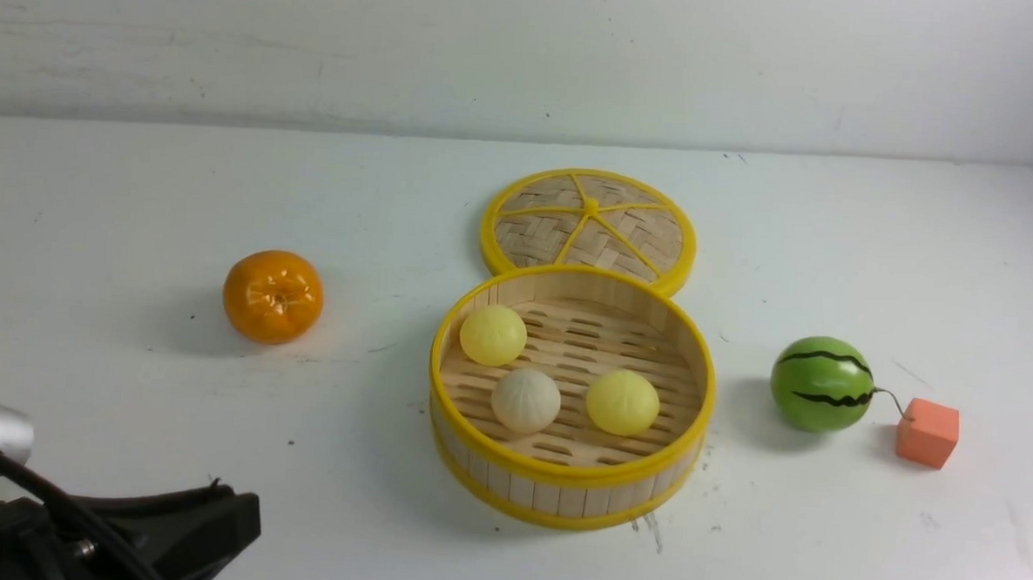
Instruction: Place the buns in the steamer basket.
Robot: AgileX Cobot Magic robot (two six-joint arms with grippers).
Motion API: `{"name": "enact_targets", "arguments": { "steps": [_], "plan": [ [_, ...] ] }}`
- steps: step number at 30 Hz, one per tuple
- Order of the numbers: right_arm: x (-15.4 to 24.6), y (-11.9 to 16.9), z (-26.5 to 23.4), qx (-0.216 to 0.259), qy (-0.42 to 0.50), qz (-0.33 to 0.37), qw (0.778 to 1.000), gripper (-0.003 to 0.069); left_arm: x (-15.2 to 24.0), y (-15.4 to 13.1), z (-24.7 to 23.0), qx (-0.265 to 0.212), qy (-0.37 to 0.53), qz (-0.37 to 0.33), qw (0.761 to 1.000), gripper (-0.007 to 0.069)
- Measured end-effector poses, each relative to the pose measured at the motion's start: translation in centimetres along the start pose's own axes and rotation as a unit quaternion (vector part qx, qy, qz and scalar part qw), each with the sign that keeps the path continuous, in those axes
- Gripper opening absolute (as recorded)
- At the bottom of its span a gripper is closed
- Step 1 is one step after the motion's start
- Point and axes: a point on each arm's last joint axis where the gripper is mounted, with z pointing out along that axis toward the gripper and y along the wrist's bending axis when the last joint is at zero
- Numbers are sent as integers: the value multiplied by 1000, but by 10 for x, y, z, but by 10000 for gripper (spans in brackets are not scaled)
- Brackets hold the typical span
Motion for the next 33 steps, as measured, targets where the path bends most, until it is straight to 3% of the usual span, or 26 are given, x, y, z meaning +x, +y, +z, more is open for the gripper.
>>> {"name": "enact_targets", "arguments": {
  "steps": [13, 16, 22, 25, 28, 31, 32, 33],
  "plan": [
    [0, 0, 0, 0, 0, 0, 1000, 5, 3, 2, -2, 0, -5, 0, 1000, 141],
    [0, 0, 0, 0, 0, 0, 1000, 9, 6, 6, -7, -6, -40, 6, 999, 141],
    [0, 0, 0, 0, 0, 1, 1000, 18, 27, 32, -35, -70, -166, -13, 984, 130],
    [0, 0, 0, 0, 0, 1, 1000, 20, 48, 44, -45, -111, -200, -34, 973, 62],
    [0, 0, 0, 0, 0, 1, 1000, 22, 65, 49, -52, -144, -189, -42, 970, -13],
    [0, 0, 0, 0, 1, 2, 1000, 22, 76, 51, -53, -171, -149, -50, 973, -13],
    [0, 0, 0, 0, 1, 2, 1000, 22, 87, 55, -53, -202, -105, -63, 972, -13],
    [0, 0, 0, 0, 1, 2, 1000, 22, 88, 55, -53, -199, -99, -65, 973, -13]
  ]
}}
